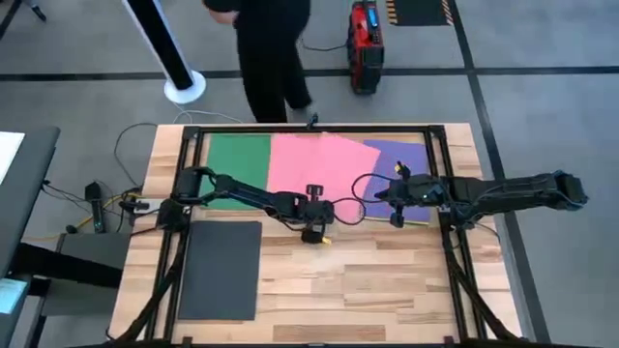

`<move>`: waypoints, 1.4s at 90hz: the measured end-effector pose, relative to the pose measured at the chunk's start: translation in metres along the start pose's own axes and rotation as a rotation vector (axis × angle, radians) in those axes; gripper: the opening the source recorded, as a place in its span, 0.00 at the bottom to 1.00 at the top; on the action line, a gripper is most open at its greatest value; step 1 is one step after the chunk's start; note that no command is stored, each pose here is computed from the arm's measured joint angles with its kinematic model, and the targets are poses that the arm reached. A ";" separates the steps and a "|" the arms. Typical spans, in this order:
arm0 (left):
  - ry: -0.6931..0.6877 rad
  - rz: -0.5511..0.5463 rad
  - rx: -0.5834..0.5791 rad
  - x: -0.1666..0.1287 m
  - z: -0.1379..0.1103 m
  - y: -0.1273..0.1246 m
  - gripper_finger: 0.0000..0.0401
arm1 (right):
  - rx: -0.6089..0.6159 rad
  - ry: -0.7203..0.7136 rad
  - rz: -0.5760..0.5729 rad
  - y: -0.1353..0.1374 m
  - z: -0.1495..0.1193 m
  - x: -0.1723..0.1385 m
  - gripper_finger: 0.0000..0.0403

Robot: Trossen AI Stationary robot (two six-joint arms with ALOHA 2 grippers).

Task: Organize paper
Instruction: Stack the pink paper on top of the pink paper

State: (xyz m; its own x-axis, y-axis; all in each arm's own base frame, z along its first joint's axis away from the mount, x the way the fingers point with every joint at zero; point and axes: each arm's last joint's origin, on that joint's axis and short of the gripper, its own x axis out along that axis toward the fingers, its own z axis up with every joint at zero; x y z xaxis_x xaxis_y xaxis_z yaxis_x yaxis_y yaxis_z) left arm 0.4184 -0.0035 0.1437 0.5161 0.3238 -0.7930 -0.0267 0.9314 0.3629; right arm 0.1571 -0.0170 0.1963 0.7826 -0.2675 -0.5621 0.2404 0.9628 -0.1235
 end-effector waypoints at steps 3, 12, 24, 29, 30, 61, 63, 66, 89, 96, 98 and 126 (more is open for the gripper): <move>-0.020 0.003 -0.036 -0.005 0.001 0.002 0.00 | 0.000 -0.001 -0.003 0.000 0.000 0.000 0.00; -0.060 0.031 -0.120 -0.020 0.008 0.009 0.00 | 0.000 0.001 -0.022 -0.001 0.000 0.000 0.00; -0.083 0.096 -0.199 -0.040 0.012 0.019 0.00 | 0.000 0.002 -0.023 -0.001 0.000 0.000 0.00; -0.070 0.129 -0.235 -0.048 0.011 0.022 0.00 | -0.002 0.007 -0.022 -0.001 -0.001 0.000 0.00; -0.065 0.134 -0.240 -0.050 0.010 0.023 0.00 | -0.002 0.008 -0.022 -0.001 -0.001 0.000 0.00; 0.108 0.229 -0.404 -0.061 -0.030 0.021 0.00 | 0.003 0.017 -0.020 0.000 -0.002 0.000 0.00; 0.111 0.225 -0.417 -0.061 -0.034 0.020 0.00 | 0.006 0.018 -0.020 0.000 -0.002 0.000 0.00; 0.115 0.220 -0.440 -0.060 -0.040 0.018 0.00 | 0.013 0.020 -0.020 0.000 -0.002 0.000 0.00; 0.028 0.105 -0.613 -0.057 -0.069 0.011 0.00 | 0.113 0.002 -0.021 0.004 0.003 0.021 0.00; 0.018 0.095 -0.629 -0.059 -0.073 0.009 0.00 | 0.123 0.009 -0.034 0.005 0.003 0.036 0.00; 0.018 0.093 -0.629 -0.060 -0.073 0.008 0.00 | 0.128 0.014 -0.039 0.004 0.003 0.041 0.00; -0.004 0.066 -0.626 -0.063 -0.070 -0.001 0.00 | 0.228 0.134 -0.179 -0.021 -0.005 0.105 0.00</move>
State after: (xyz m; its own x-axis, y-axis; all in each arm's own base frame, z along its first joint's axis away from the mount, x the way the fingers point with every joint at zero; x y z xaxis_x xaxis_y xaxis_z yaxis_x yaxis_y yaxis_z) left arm 0.3262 -0.0136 0.1595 0.4996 0.3844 -0.7763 -0.5539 0.8308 0.0548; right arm 0.2310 -0.0645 0.1355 0.6372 -0.4102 -0.6524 0.5019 0.8633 -0.0527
